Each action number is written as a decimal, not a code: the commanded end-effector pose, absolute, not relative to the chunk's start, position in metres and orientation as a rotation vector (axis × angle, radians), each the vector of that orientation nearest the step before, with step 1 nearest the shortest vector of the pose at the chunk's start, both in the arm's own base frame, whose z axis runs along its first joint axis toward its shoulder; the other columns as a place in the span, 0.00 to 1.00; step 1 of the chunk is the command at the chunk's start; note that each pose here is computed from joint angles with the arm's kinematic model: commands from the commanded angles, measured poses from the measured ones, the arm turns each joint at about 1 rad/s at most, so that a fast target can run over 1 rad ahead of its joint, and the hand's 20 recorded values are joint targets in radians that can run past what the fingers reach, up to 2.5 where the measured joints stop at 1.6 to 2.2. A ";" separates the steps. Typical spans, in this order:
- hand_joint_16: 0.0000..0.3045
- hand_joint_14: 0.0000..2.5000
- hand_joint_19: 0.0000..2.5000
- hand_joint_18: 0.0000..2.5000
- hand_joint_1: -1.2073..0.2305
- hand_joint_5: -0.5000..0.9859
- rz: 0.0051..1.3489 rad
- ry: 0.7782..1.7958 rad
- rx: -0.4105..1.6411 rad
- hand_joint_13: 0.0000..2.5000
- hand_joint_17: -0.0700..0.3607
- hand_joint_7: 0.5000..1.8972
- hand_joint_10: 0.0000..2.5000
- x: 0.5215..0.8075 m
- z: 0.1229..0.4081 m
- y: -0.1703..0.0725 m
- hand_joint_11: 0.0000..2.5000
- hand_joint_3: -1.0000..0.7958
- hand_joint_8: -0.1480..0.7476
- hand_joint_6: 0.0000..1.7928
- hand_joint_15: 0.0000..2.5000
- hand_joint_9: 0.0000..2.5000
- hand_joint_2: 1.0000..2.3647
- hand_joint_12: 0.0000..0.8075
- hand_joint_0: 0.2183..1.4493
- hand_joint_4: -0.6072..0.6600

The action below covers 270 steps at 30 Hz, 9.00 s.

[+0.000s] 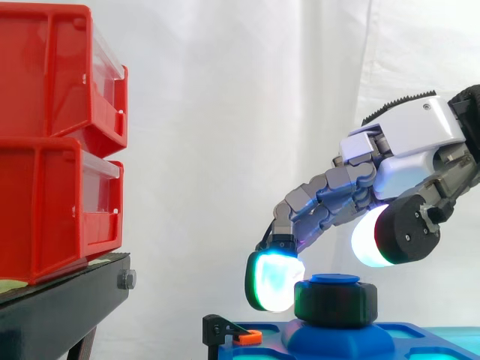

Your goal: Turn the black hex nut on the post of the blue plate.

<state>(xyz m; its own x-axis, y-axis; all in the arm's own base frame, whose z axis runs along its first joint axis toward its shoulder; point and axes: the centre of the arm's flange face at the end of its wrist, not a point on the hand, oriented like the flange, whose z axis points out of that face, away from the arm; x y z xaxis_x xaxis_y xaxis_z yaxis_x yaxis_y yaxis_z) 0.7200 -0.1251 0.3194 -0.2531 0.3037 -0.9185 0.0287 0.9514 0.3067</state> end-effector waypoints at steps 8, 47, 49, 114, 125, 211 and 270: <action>0.19 0.00 0.03 0.00 0.52 0.21 0.257 1.817 0.260 0.03 0.46 0.30 0.00 0.718 0.328 -0.140 0.00 0.28 0.45 0.28 0.00 0.13 0.00 0.45 0.22 0.65; 0.18 0.00 0.03 0.00 0.52 0.21 0.328 1.831 0.234 0.03 0.45 0.30 0.00 0.729 0.335 -0.069 0.00 0.28 0.45 0.28 0.00 0.13 0.00 0.46 0.22 0.65; 0.18 0.00 0.03 0.00 0.52 0.21 0.331 1.830 0.232 0.03 0.45 0.29 0.00 0.730 0.336 -0.069 0.00 0.28 0.45 0.28 0.00 0.13 0.00 0.46 0.22 0.65; 0.18 0.00 0.04 0.00 0.52 0.22 0.359 1.758 0.211 0.04 0.45 0.30 0.00 0.734 0.313 -0.100 0.00 0.28 0.45 0.28 0.00 0.13 0.00 0.45 0.22 0.66; 0.18 0.00 0.04 0.00 0.52 0.21 0.360 1.761 0.215 0.04 0.45 0.30 0.00 0.731 0.313 -0.113 0.00 0.28 0.45 0.28 0.00 0.13 0.00 0.46 0.22 0.66; 0.19 0.00 0.03 0.00 0.55 0.22 0.377 1.702 0.171 0.03 0.46 0.30 0.00 0.743 0.317 -0.082 0.00 0.28 0.46 0.28 0.00 0.14 0.00 0.46 0.21 0.66; 0.17 0.00 0.00 0.06 0.20 0.18 0.266 1.756 0.124 0.07 0.43 0.33 0.00 0.732 0.303 -0.104 0.00 0.28 0.42 0.28 0.00 0.12 0.00 0.45 0.28 0.62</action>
